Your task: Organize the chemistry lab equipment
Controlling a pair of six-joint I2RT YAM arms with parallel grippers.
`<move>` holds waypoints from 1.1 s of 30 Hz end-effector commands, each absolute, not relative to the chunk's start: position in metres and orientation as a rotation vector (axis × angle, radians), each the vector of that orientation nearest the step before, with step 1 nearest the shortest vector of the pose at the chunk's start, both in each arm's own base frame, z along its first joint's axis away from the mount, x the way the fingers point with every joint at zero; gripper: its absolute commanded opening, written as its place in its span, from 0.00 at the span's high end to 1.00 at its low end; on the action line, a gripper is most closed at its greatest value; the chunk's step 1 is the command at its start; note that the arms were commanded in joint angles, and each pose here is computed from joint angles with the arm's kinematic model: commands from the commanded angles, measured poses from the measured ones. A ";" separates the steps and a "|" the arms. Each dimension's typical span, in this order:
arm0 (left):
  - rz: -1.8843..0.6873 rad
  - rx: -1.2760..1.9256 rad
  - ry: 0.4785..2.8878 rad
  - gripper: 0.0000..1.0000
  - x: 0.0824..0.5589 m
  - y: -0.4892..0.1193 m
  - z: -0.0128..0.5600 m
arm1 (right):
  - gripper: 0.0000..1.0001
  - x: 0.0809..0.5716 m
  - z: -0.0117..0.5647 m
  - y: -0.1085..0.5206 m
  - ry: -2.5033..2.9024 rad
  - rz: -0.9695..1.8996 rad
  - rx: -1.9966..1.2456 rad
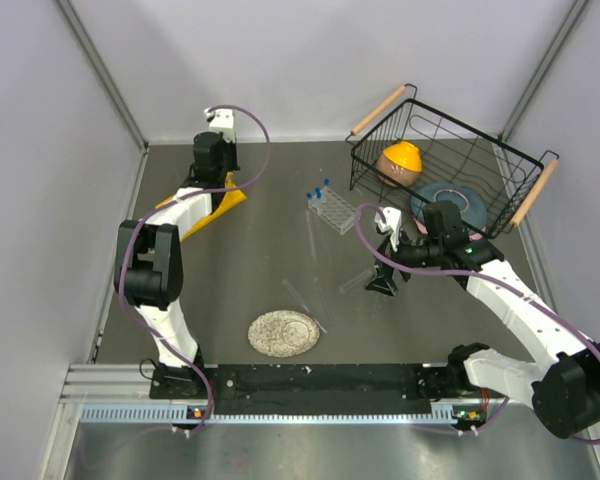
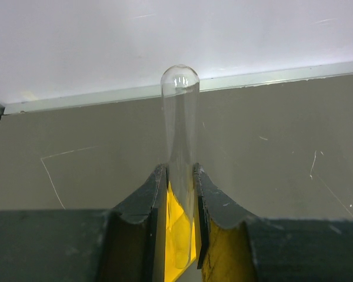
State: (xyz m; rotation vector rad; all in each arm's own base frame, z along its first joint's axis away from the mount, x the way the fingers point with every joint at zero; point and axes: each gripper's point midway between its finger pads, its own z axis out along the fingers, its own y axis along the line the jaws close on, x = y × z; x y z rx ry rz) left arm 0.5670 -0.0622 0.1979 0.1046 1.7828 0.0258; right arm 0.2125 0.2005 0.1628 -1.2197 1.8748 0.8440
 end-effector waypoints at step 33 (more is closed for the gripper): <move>-1.266 0.024 1.448 0.96 0.278 -0.210 0.326 | 0.01 0.213 0.259 0.269 1.596 1.298 -1.089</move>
